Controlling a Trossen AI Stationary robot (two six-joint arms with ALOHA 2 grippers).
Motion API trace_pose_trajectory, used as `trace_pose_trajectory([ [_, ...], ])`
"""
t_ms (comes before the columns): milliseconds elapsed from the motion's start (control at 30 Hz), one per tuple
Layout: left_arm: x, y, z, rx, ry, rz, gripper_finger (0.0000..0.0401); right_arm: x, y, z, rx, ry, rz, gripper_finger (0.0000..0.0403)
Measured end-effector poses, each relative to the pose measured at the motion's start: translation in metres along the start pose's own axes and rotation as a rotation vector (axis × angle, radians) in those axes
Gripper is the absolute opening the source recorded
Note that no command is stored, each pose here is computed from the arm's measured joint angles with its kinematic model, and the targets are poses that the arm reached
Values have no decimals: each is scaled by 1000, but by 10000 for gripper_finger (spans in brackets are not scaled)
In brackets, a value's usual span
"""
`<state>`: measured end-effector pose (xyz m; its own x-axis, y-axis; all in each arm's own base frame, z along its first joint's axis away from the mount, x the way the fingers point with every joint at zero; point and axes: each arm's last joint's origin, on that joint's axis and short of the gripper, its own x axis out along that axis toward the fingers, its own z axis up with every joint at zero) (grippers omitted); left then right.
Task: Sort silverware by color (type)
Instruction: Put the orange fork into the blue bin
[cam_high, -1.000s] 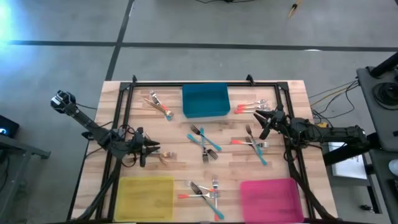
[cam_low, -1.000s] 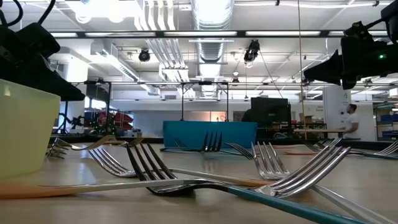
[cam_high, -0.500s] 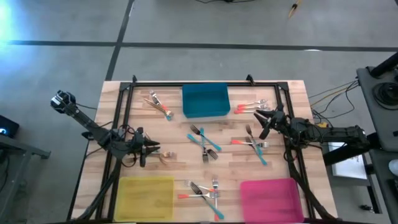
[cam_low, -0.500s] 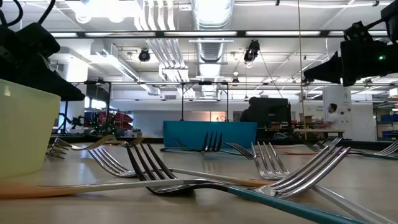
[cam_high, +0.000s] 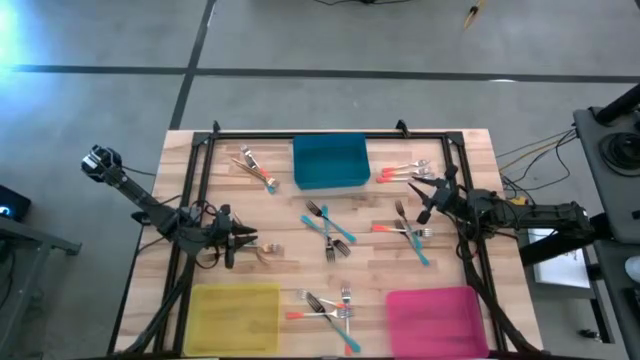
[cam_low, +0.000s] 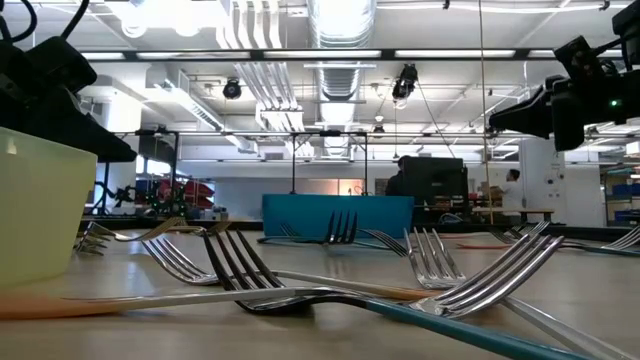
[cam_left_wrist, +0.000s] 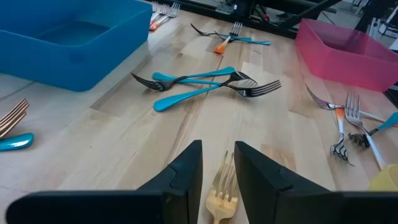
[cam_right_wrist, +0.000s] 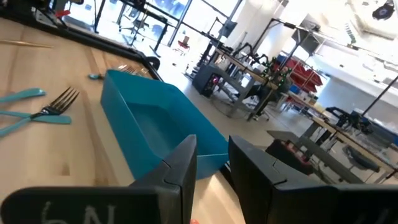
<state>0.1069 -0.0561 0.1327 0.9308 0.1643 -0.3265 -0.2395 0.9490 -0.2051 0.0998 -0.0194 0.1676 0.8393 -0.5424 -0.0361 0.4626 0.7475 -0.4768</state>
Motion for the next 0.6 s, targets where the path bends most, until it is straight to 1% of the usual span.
trace_pose_trajectory([
  [133, 0, 0, 0, 0, 0, 0, 77, 0, 0, 0, 14, -10, 13, 86],
  [233, 0, 0, 0, 0, 0, 0, 77, 0, 2, 2, 21, -50, 69, 86],
  [267, 0, 0, 0, 0, 0, 0, 77, 0, 1, 4, 46, -73, 83, 86],
  [367, 0, 0, 0, 0, 0, 0, 77, 0, 0, 8, 185, -119, 102, 86],
  [467, 0, 0, 0, 0, 0, 0, 77, -1, -2, 11, 348, -141, 89, 86],
  [600, 0, 0, 0, 0, 0, 0, 77, -1, -3, 13, 588, -154, 99, 86],
])
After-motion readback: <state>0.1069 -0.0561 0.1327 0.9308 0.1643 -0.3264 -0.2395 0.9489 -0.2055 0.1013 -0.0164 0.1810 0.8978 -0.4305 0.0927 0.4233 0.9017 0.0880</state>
